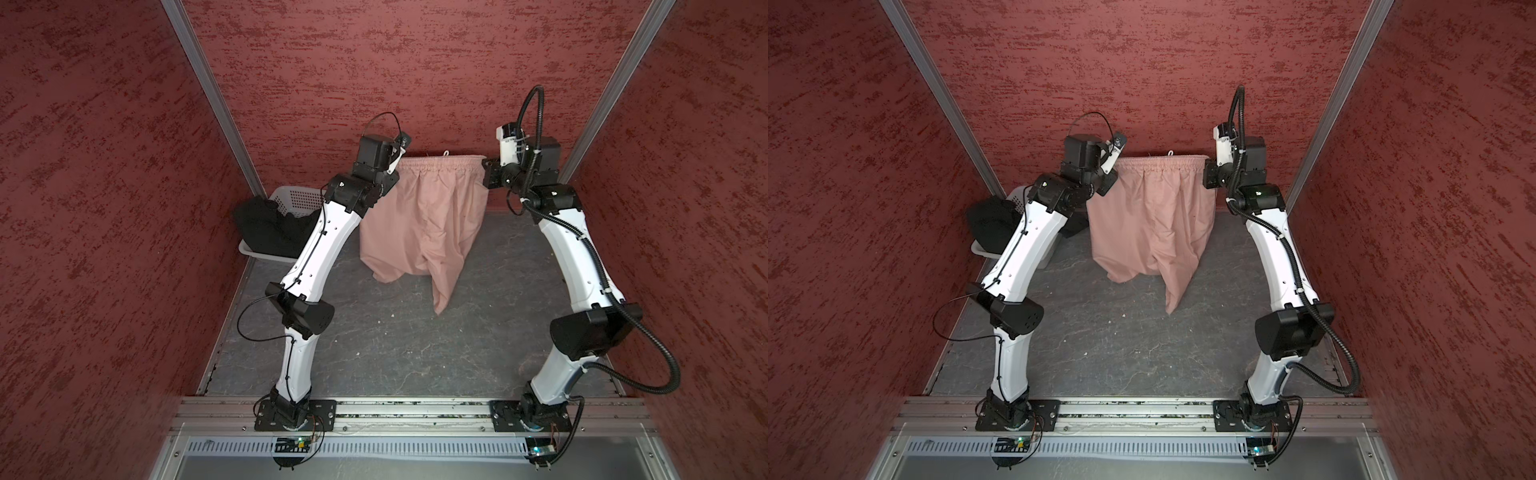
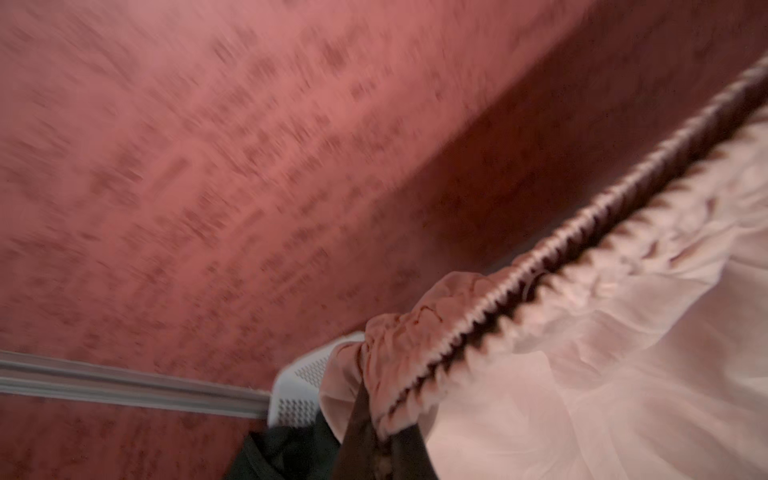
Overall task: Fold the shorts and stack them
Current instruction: 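Lift the waistband with both grippers and stretch it apart, raising the shorts, then lay the shorts flat on the table, pulling toward the robot, and release both grippers, then move both grippers over the flattened shorts toward the waistband and leg edges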
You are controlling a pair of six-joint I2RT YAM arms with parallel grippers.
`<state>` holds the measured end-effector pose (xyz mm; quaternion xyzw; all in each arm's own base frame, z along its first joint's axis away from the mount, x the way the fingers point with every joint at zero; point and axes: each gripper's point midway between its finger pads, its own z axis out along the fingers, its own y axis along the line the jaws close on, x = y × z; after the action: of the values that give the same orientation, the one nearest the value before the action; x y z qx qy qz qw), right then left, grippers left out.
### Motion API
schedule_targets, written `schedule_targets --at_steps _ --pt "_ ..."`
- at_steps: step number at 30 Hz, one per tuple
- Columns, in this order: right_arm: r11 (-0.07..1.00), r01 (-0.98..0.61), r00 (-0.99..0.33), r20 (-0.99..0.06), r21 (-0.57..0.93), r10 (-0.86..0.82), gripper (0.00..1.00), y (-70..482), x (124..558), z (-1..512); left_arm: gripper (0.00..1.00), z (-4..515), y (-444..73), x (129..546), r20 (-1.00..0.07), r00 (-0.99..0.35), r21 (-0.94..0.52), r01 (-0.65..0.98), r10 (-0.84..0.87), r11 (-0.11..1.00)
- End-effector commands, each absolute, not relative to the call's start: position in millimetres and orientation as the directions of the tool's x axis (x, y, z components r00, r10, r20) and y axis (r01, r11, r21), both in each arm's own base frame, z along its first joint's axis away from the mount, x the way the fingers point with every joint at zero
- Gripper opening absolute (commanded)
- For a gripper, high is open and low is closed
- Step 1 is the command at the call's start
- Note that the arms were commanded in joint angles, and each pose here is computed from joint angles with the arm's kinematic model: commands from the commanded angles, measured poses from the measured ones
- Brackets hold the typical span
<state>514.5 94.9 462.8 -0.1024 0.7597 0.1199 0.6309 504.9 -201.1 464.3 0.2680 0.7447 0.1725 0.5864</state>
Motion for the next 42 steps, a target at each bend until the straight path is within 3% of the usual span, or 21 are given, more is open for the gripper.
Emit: schedule_targets --at_steps 1,8,13,19,21,23,24,25,26,27,28,32,36,42 --pt "0.971 -0.239 0.115 -0.993 -0.032 -0.004 0.0 55.8 481.3 550.2 0.0 561.4 -160.9 479.0 -0.826 0.008 0.564 -0.024 0.564 0.825" --pt "0.973 -0.218 0.231 -0.973 -0.08 -0.028 0.0 39.2 426.5 478.5 0.0 454.6 -144.0 467.4 -0.795 -0.168 0.589 0.017 0.583 0.808" --pt "0.98 -0.198 0.125 -0.992 0.007 0.032 0.0 31.6 383.5 405.4 0.0 366.9 -125.7 420.0 -0.799 -0.361 0.489 0.075 0.481 0.869" --pt "0.926 -0.219 -0.065 -0.952 0.306 0.299 0.0 38.1 322.7 305.0 0.0 250.1 -119.7 352.4 -0.712 -0.597 0.397 0.09 0.369 0.913" --pt "0.897 -0.233 -0.102 -0.927 0.375 0.361 0.12 43.1 300.3 288.0 0.0 223.5 -118.0 329.2 -0.663 -0.657 0.407 0.085 0.358 0.909" --pt "0.893 -0.222 -0.131 -0.92 0.391 0.37 0.37 43.2 281.5 282.6 0.0 202.4 -112.8 307.4 -0.604 -0.714 0.423 0.091 0.355 0.902" --pt "0.893 -0.212 -0.147 -0.917 0.396 0.371 0.51 42.9 272.2 284.0 0.04 193.3 -108.5 297.1 -0.571 -0.743 0.426 0.095 0.349 0.9" --pt "0.892 -0.208 -0.164 -0.914 0.4 0.372 0.57 43.4 264.1 286.7 0.29 184.7 -104.0 288.0 -0.54 -0.77 0.427 0.097 0.34 0.899" --pt "0.888 -0.213 -0.171 -0.911 0.407 0.376 0.59 44.9 257.1 290.9 0.66 178.1 -101.9 280.4 -0.518 -0.791 0.418 0.098 0.326 0.903" --pt "0.882 -0.228 -0.179 -0.908 0.413 0.379 0.61 47.9 250.1 296.1 0.89 173.2 -101.6 271.9 -0.5 -0.806 0.407 0.104 0.317 0.907" --pt "0.876 -0.231 -0.183 -0.903 0.424 0.389 0.63 48.8 245.7 300.1 1.0 171.9 -101.7 265.9 -0.494 -0.813 0.398 0.105 0.309 0.912" --pt "0.874 -0.222 -0.23 -0.894 0.433 0.384 0.63 50.7 247.2 301.6 0.99 211.4 -106.9 255.4 -0.551 -0.788 0.339 0.088 0.273 0.937" --pt "0.824 -0.292 -0.425 -0.838 0.485 0.342 0.7 77.1 269.1 277.5 0.99 241.6 -125.0 251.5 -0.612 -0.753 0.194 0.153 0.241 0.969" --pt "0.832 -0.21 -0.593 -0.744 0.513 0.309 0.72 83.0 306.5 237.4 0.99 210.0 -110.6 256.0 -0.602 -0.799 -0.024 0.038 0.016 0.999"
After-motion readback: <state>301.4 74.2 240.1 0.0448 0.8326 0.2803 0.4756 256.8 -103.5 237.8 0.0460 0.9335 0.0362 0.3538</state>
